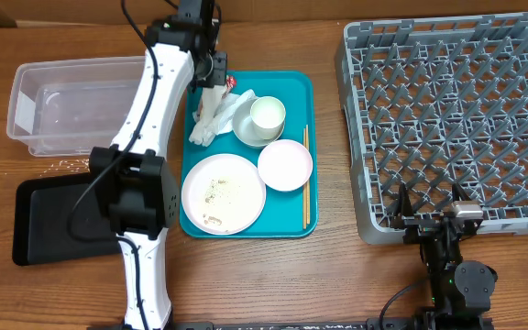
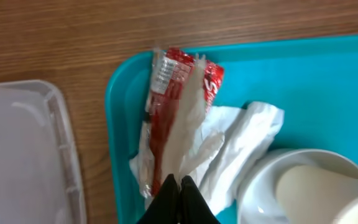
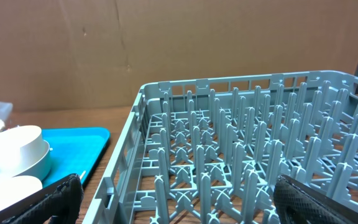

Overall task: Sort waste into correct bins and load items into the dishwasher
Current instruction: 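Carry the tissue with the left gripper and drop it into the clear bin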

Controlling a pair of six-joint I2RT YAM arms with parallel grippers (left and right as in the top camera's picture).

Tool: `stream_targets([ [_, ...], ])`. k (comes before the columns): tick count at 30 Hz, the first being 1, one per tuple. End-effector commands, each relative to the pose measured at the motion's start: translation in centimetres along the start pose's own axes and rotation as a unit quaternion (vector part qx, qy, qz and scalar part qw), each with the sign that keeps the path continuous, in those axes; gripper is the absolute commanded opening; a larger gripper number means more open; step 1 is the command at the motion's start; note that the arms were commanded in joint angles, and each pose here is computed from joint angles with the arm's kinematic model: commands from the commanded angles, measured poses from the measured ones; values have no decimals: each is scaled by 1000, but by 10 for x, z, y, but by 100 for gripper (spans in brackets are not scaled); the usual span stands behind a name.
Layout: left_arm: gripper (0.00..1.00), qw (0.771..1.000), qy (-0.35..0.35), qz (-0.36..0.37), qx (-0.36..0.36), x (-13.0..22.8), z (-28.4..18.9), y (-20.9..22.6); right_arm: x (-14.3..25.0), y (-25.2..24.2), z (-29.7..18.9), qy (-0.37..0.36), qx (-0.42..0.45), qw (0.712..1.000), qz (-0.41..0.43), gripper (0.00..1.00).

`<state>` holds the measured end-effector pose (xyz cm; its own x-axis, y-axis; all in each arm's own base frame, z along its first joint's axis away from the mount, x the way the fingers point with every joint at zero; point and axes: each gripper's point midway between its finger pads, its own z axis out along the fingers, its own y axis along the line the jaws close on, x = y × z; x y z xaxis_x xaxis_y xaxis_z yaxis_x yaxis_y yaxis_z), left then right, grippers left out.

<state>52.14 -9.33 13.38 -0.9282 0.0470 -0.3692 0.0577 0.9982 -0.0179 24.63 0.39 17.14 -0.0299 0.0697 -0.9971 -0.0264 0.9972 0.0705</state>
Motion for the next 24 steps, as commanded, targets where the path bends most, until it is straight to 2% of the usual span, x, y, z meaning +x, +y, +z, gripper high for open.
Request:
stream_targets([
  [1,4,999,-40,-30,2,-17,-46,6,1,-3,0,-2,5,1000,-4,100],
  [5,4,998,-50,-36,-14,-22,-61,17,1,-3,0,-2,5,1000,-4,100],
  [13,4,988,-127,-84,-10,-48,-126,46,1,-3,0,-2,5,1000,-4,100],
  [17,4,980,-154,-113,-52,-51,-151,82,1,-3,0,-2,5,1000,-4,100],
  [21,4,965,-163,-176,-112,-47,-158,130,1,-3,0,-2,5,1000,-4,100],
  [24,4,945,-166,-243,-145,-39,-161,168,1,-3,0,-2,6,1000,-4,100],
])
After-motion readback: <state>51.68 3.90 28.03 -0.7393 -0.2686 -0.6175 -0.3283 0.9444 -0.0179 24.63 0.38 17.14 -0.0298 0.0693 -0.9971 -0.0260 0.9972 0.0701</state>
